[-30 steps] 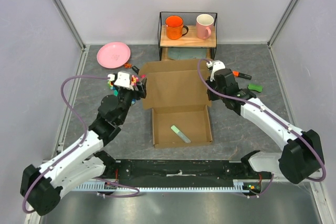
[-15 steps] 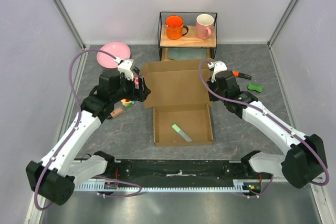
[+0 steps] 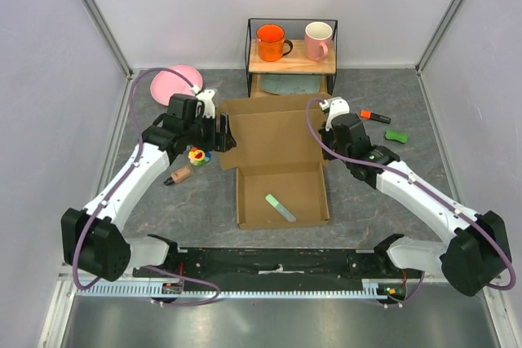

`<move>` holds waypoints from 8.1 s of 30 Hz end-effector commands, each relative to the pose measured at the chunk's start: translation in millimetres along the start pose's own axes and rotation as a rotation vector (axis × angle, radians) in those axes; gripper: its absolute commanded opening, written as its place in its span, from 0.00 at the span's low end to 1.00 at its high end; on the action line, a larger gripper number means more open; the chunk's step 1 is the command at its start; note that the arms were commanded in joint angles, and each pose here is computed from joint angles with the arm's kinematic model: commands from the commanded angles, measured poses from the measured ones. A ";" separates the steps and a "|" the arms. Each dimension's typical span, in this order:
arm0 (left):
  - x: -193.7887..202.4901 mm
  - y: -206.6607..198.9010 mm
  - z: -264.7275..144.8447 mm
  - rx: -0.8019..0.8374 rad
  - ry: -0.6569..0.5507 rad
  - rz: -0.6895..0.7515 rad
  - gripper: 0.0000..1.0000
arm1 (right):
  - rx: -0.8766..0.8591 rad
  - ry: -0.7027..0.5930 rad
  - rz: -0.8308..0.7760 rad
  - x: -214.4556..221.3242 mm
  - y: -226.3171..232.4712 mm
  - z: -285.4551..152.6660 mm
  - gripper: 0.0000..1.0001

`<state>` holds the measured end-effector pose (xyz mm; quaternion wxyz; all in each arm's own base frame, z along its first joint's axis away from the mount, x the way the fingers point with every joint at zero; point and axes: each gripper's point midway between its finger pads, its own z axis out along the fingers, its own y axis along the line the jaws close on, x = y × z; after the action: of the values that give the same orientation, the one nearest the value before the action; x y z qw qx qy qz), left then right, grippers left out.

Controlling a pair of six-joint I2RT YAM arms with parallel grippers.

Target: Fold the paper box

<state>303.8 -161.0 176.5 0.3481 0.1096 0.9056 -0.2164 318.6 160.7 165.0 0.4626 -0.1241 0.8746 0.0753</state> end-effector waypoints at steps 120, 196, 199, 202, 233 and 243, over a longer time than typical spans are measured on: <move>51.7 8.5 -9.6 0.049 -0.925 -0.470 0.02 | 0.116 -0.229 0.625 148.6 28.5 2.8 0.00; 130.8 42.6 16.4 -0.074 -0.705 -0.533 0.02 | 0.151 -0.220 0.424 125.1 35.4 -42.5 0.25; 124.7 42.2 13.7 -0.073 -0.729 -0.522 0.02 | 0.164 -0.248 0.415 120.0 33.3 -41.8 0.22; 120.0 41.4 13.3 -0.079 -0.738 -0.505 0.02 | 0.174 -0.269 0.396 119.2 33.0 -38.0 0.18; -22.0 -11.3 3.8 -0.191 -1.070 0.109 0.06 | 0.249 -0.436 0.200 49.9 50.2 22.9 0.09; -16.4 -14.7 16.8 -0.270 -1.068 0.176 0.07 | 0.283 -0.418 0.212 62.8 37.0 29.8 0.09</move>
<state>322.1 -177.8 129.2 0.7248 0.0417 0.6848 -0.0635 300.8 193.5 111.6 0.6513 0.0787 0.7542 0.0284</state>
